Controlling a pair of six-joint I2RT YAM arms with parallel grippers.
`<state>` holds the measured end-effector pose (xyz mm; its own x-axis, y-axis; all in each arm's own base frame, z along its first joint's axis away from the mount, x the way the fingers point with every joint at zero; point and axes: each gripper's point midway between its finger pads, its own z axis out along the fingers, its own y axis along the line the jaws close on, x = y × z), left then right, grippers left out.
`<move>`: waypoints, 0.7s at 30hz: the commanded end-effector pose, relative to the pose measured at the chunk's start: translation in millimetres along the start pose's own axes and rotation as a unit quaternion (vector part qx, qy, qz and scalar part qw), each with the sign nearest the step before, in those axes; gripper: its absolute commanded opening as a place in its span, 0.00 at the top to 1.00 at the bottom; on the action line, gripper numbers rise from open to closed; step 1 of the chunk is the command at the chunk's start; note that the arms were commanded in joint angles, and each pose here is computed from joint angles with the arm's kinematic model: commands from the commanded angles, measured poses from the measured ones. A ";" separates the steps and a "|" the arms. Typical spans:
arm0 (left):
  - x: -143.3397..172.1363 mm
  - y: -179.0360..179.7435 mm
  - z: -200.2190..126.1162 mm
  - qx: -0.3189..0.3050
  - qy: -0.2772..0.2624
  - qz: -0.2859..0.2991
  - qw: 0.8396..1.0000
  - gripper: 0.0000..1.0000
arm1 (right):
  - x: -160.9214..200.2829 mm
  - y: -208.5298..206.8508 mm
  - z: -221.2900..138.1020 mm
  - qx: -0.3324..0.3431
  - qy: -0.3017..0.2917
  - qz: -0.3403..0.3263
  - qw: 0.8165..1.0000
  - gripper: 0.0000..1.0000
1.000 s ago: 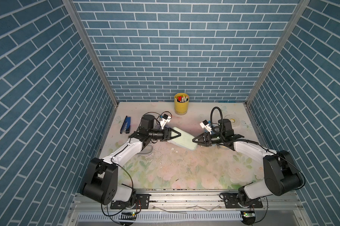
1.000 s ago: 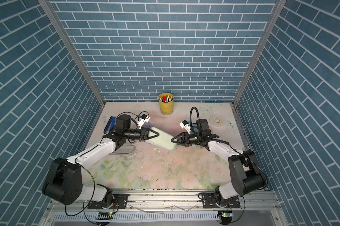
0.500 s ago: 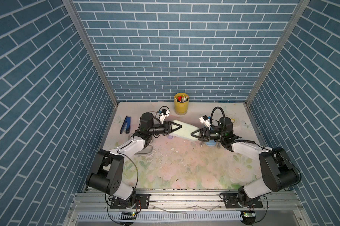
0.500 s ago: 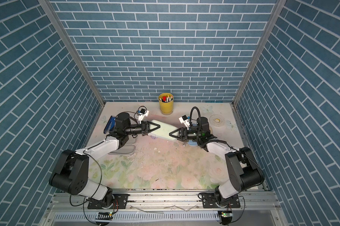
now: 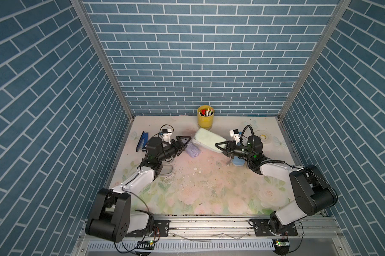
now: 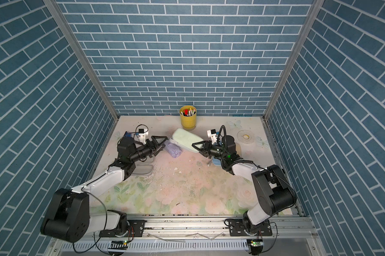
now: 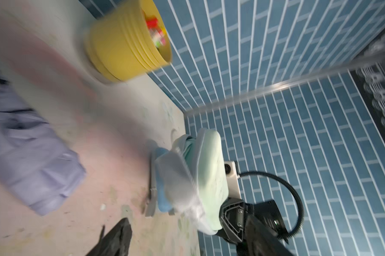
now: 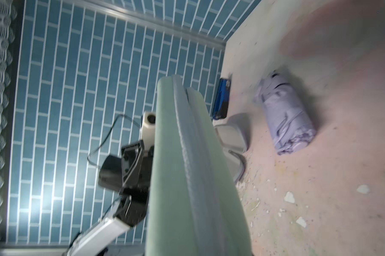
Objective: Put umbrellas into zippered umbrella sleeves
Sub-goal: Adjust the umbrella sleeve.
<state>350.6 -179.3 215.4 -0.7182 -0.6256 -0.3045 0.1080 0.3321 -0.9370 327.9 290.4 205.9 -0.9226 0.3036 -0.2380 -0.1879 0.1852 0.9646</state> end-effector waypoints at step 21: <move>29.7 -15.7 71.4 0.074 -0.070 -0.047 0.994 0.39 | 28.6 62.5 53.0 -0.020 -0.102 0.031 0.994 0.85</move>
<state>369.9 -252.1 193.0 -0.6522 -0.7217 -0.2318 0.1023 0.2191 -0.9703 299.9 349.4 202.8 -0.8682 0.4557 -0.1966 -0.0812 0.2605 0.9621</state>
